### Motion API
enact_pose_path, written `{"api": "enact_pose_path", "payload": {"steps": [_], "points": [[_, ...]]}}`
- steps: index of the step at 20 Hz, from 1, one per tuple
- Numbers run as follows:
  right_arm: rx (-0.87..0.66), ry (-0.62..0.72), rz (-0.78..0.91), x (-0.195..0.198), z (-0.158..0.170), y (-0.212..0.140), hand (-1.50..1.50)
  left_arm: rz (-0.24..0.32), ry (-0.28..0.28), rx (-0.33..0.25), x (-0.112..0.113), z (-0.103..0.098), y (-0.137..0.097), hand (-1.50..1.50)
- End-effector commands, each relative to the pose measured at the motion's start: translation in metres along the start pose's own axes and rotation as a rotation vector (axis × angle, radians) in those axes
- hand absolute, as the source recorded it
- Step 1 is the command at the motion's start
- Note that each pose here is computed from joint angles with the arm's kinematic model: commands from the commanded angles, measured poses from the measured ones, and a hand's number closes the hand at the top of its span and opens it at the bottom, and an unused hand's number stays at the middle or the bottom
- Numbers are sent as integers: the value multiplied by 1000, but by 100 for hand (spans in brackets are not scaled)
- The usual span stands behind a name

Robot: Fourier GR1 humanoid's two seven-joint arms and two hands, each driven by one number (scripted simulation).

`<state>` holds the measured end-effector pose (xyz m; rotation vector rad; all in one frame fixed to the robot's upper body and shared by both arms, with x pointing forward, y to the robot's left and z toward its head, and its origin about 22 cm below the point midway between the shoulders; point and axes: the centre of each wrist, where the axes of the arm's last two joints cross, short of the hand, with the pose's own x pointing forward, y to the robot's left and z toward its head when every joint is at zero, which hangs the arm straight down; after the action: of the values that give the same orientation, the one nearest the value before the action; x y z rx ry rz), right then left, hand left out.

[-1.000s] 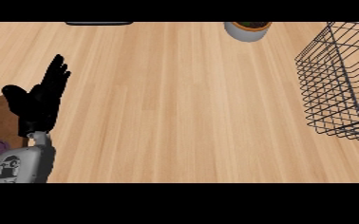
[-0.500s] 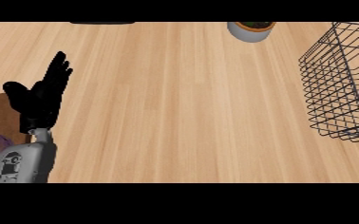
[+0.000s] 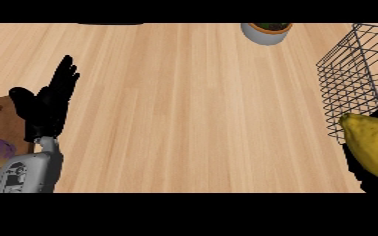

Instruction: Pick the lemon from the placemat and place it in the basket

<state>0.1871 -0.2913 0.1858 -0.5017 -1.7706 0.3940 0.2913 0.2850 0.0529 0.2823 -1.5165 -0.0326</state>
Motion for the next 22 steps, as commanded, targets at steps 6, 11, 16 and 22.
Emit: {"api": "enact_pose_path", "payload": {"steps": [6,11,16,22], "points": [[19,79,151,-21,-47,14,150,-5,12,-1,-17,11,-3,0],[21,127,145,-87,-78,2,150,-8,3,8,3,1,6,0],[25,164,151,-95,-108,-3,150,7,5,15,1,-6,19,0],[58,160,48,-123,-119,-34,150,9,0,-8,-11,-5,-4,0]]}}
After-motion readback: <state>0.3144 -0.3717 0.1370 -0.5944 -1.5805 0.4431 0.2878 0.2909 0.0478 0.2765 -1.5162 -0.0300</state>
